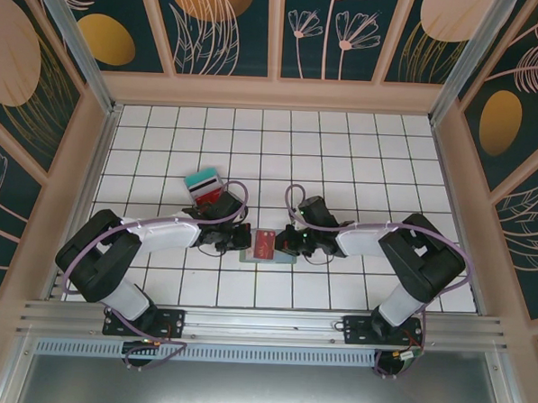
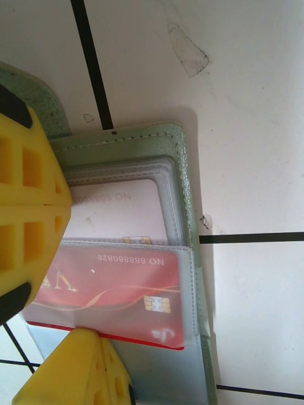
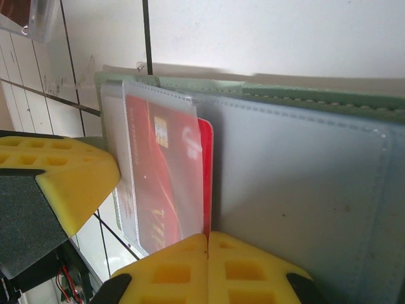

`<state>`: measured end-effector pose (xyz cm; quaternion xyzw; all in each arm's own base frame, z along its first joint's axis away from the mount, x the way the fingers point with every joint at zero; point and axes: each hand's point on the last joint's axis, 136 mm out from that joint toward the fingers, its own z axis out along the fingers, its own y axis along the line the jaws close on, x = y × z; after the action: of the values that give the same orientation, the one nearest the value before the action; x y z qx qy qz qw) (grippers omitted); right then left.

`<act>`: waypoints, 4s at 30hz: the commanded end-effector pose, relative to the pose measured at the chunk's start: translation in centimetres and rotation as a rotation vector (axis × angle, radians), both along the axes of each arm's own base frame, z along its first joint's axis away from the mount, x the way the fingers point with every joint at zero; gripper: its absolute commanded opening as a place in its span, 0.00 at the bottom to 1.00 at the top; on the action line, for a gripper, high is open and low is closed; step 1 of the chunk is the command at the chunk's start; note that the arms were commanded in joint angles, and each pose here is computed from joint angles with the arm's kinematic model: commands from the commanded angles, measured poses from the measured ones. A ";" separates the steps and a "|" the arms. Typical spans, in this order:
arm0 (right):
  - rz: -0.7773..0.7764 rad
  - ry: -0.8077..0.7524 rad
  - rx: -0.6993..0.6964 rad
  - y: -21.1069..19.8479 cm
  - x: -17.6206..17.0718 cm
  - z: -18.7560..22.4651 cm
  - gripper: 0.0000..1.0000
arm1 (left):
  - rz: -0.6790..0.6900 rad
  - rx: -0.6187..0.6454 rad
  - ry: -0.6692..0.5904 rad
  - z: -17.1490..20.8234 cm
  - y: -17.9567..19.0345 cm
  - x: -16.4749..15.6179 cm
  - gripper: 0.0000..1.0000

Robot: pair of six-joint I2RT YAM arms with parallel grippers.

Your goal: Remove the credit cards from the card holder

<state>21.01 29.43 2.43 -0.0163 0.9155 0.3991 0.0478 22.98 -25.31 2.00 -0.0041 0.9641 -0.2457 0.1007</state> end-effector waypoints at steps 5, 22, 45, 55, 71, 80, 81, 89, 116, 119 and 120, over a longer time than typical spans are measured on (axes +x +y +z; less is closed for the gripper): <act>0.037 -0.014 0.010 0.7 0.0 0.3 0.23 | -0.001 0.108 0.060 -2.4 1.9 -1.2 0.00; 0.082 -0.013 0.040 1.9 -0.2 0.4 0.14 | -0.007 0.110 0.068 -2.7 1.8 -1.3 0.00; 0.061 0.002 0.126 2.0 -0.2 1.0 0.13 | -0.011 0.111 0.075 -2.9 1.8 -1.5 0.00; 0.070 0.017 0.136 2.2 -0.4 0.7 0.16 | -0.012 0.112 0.077 -3.0 1.8 -1.5 0.00; 0.023 0.003 0.199 1.2 -0.1 1.8 0.16 | -0.016 0.117 0.080 -3.1 1.9 -1.6 0.00; 0.016 0.008 0.186 1.1 0.1 1.5 0.18 | -0.015 0.116 0.080 -3.1 1.9 -1.5 0.00; -0.001 -0.002 0.180 0.9 0.4 1.6 0.17 | -0.013 0.117 0.082 -3.1 1.9 -1.5 0.00; -0.030 -0.011 0.168 0.1 0.8 1.7 0.16 | -0.018 0.118 0.081 -3.1 1.9 -1.6 0.00; 0.048 0.037 0.139 1.7 -0.3 0.2 0.08 | -0.016 0.120 0.083 -3.2 1.9 -1.6 0.00; 0.048 0.034 0.135 1.6 -0.3 0.2 0.00 | -0.015 0.121 0.083 -3.3 2.0 -1.5 0.00; 0.046 0.031 0.130 1.5 -0.3 0.2 0.00 | -0.015 0.121 0.083 -3.3 2.0 -1.6 0.00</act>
<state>20.93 30.73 2.70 -0.0168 0.8860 0.4625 0.0272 23.05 -25.60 1.97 0.0024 0.9645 -0.2461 0.0958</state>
